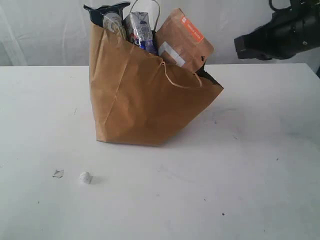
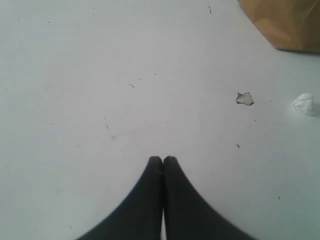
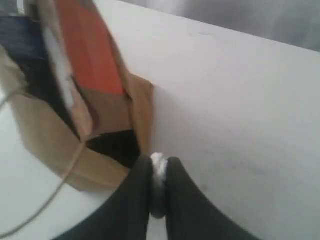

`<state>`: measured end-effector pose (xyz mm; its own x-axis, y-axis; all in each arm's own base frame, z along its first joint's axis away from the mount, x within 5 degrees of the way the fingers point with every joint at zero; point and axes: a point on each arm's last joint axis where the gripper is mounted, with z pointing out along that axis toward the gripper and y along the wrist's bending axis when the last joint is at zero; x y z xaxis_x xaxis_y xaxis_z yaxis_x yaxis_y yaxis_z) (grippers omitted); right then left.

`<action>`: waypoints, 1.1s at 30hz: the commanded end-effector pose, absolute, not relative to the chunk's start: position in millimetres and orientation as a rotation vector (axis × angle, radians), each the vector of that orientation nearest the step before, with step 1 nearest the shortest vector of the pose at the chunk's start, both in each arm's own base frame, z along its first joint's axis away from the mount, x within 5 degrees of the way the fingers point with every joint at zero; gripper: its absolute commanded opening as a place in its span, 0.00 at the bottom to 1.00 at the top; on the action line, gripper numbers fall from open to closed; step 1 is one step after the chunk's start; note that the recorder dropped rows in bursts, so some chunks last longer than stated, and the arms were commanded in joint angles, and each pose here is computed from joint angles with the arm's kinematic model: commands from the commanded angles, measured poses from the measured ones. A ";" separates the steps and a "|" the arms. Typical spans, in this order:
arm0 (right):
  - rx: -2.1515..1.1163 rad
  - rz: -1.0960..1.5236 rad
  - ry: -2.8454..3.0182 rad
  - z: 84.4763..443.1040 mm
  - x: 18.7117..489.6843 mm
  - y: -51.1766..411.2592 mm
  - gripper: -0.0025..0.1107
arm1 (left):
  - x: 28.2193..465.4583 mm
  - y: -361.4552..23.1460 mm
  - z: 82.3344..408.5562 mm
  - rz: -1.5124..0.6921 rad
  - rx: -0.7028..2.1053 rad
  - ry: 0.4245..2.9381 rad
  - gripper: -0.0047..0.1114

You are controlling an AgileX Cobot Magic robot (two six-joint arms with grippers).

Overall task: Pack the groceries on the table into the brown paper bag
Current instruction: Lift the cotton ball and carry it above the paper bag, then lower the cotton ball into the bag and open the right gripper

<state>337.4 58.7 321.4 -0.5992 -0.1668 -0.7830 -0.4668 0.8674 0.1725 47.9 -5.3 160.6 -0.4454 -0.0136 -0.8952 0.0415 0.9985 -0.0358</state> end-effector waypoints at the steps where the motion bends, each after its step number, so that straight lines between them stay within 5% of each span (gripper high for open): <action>1: -0.455 0.708 2.116 327.1 363.6 54.8 0.02 | 47.2 -5.9 156.9 -0.072 0.022 2.047 0.04; 14: -0.541 0.891 2.129 297.3 390.6 64.2 0.02 | 47.2 -5.9 156.9 -0.072 0.022 2.047 0.04; 23: -0.564 0.824 1.949 362.2 371.1 62.8 0.02 | 47.2 -5.9 156.9 -0.072 0.022 2.047 0.04; 33: -0.825 1.012 1.716 388.9 342.2 93.9 0.02 | 47.2 -5.9 156.9 -0.072 0.022 2.047 0.04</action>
